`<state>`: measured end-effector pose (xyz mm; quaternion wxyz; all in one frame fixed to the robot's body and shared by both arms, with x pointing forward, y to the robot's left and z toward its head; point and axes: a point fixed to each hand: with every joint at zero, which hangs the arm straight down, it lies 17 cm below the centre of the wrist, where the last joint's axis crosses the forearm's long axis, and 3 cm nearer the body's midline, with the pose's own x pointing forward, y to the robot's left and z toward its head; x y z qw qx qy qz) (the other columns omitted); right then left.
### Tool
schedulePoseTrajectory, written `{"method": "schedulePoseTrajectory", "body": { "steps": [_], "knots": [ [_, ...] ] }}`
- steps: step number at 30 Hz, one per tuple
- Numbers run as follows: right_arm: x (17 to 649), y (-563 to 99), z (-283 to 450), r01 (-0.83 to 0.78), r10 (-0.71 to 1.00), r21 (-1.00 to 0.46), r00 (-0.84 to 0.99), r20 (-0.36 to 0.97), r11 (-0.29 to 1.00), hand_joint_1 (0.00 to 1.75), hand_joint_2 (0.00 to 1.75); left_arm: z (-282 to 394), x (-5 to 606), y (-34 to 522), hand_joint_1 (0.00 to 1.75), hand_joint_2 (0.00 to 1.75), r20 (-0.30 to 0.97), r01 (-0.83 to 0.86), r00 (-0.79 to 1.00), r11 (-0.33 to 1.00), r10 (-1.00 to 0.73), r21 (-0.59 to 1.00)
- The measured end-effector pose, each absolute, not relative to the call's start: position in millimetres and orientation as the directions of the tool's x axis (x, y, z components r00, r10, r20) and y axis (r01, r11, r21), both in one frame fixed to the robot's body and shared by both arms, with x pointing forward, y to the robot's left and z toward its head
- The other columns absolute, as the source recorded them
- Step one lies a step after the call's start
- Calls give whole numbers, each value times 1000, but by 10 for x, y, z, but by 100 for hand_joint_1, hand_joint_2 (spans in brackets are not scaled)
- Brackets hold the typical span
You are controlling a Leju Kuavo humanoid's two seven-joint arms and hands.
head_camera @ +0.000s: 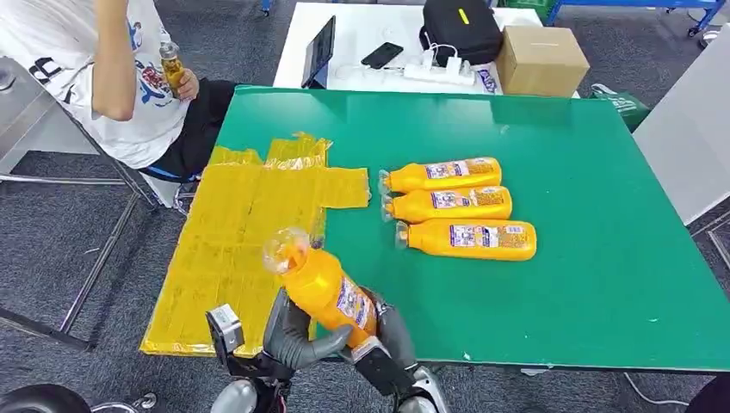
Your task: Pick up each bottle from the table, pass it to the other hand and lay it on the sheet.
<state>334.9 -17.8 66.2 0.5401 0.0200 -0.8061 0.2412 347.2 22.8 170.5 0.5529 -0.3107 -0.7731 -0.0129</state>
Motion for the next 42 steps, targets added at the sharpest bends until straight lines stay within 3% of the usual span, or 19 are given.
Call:
{"method": "schedulePoseTrajectory", "body": {
  "steps": [16, 17, 35, 36, 42],
  "knots": [
    [3293, 46, 434, -352, 299, -453, -412, 861, 819, 175, 175, 1506, 3487, 264, 0, 175, 875, 493, -124, 794, 468, -355],
    [3290, 57, 426, -355, 302, -457, -413, 859, 816, 175, 175, 1486, 3490, 274, 26, 175, 876, 490, -120, 795, 468, -358],
    [3279, 92, 329, -379, 314, -469, -404, 859, 798, 175, 175, 1382, 3460, 300, 26, 175, 865, 501, -75, 768, 497, -398],
    [3278, 93, 327, -379, 314, -469, -404, 859, 798, 175, 175, 1378, 3459, 299, 175, 175, 865, 501, -74, 768, 497, -398],
    [3272, 94, 323, -381, 309, -464, -401, 862, 800, 168, 175, 1411, 3433, 329, 175, 175, 827, 522, -44, 719, 560, -459]
  ]
}}
